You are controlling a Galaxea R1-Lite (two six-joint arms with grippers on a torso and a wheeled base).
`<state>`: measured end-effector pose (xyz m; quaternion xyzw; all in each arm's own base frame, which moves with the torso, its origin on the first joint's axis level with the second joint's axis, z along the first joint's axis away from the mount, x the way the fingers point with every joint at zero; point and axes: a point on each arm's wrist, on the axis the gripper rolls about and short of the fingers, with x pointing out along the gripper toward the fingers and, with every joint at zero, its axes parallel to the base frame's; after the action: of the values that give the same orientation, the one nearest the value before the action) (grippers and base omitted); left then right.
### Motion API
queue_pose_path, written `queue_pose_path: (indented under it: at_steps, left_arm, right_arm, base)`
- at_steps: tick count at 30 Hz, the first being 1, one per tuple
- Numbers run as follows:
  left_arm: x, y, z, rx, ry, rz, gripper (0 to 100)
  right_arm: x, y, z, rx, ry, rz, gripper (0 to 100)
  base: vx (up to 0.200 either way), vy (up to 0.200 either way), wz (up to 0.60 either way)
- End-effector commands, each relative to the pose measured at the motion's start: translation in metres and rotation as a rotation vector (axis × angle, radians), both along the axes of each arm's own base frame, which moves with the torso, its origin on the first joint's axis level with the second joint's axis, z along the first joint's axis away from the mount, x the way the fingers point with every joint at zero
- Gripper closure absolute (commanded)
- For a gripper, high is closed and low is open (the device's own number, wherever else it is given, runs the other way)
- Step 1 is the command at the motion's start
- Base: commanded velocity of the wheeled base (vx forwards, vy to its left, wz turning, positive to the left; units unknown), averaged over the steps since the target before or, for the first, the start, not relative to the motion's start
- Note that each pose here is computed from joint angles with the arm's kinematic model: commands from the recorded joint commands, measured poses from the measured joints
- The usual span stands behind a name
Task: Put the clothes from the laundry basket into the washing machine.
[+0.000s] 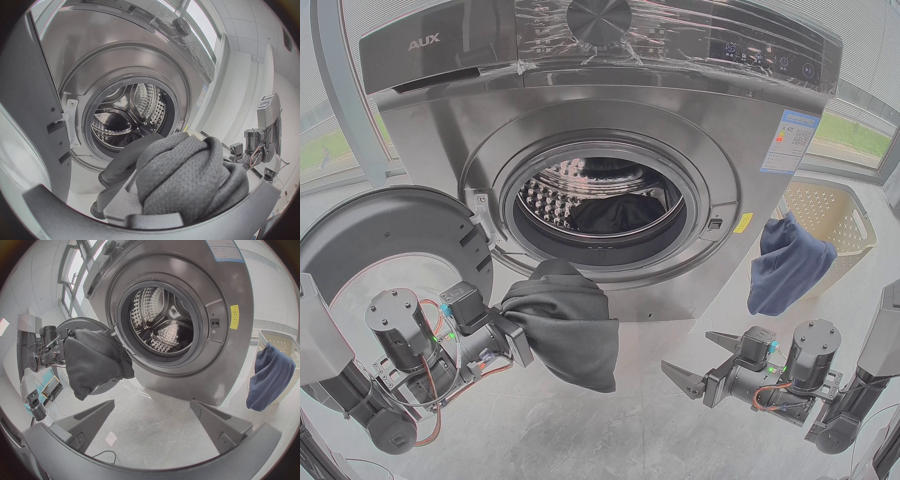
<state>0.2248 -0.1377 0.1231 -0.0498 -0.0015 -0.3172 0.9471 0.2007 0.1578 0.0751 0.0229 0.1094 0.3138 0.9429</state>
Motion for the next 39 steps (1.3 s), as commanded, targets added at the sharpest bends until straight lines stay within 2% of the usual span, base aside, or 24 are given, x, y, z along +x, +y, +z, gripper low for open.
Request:
queue_pose_path:
  at_steps: [1,20,25,32,35,37,39]
  left_arm:
    - [0.000,-0.001,-0.002,0.003,0.004,-0.003,100]
    - [-0.003,-0.010,-0.012,0.027,0.036,-0.038,100]
    - [-0.004,-0.013,-0.013,0.030,0.041,-0.046,100]
    - [-0.007,-0.034,-0.024,0.050,0.067,-0.112,100]
    - [0.006,-0.046,-0.038,0.068,0.084,-0.101,100]
    - [0.015,-0.057,-0.047,0.087,0.080,-0.063,100]
    - [0.024,-0.065,-0.053,0.081,0.079,-0.049,100]
  right_arm:
    - [0.000,0.000,0.000,0.003,-0.002,-0.001,0]
    - [-0.004,0.001,0.000,-0.002,0.004,0.012,0]
    - [-0.008,0.000,-0.003,-0.015,0.018,0.021,0]
    - [-0.026,0.008,0.001,-0.012,0.018,0.093,0]
    - [-0.031,0.008,-0.001,-0.019,0.028,0.103,0]
    - [-0.034,0.005,-0.002,-0.031,0.036,0.105,0]
    - [-0.035,0.004,-0.003,-0.034,0.040,0.105,0]
  base:
    - [0.200,0.000,0.00]
    - [0.200,0.000,0.00]
    - [0.000,0.000,0.00]
    - [0.000,0.000,0.00]
    - [0.000,0.000,0.00]
    - [0.000,0.000,0.00]
    - [0.000,0.000,0.00]
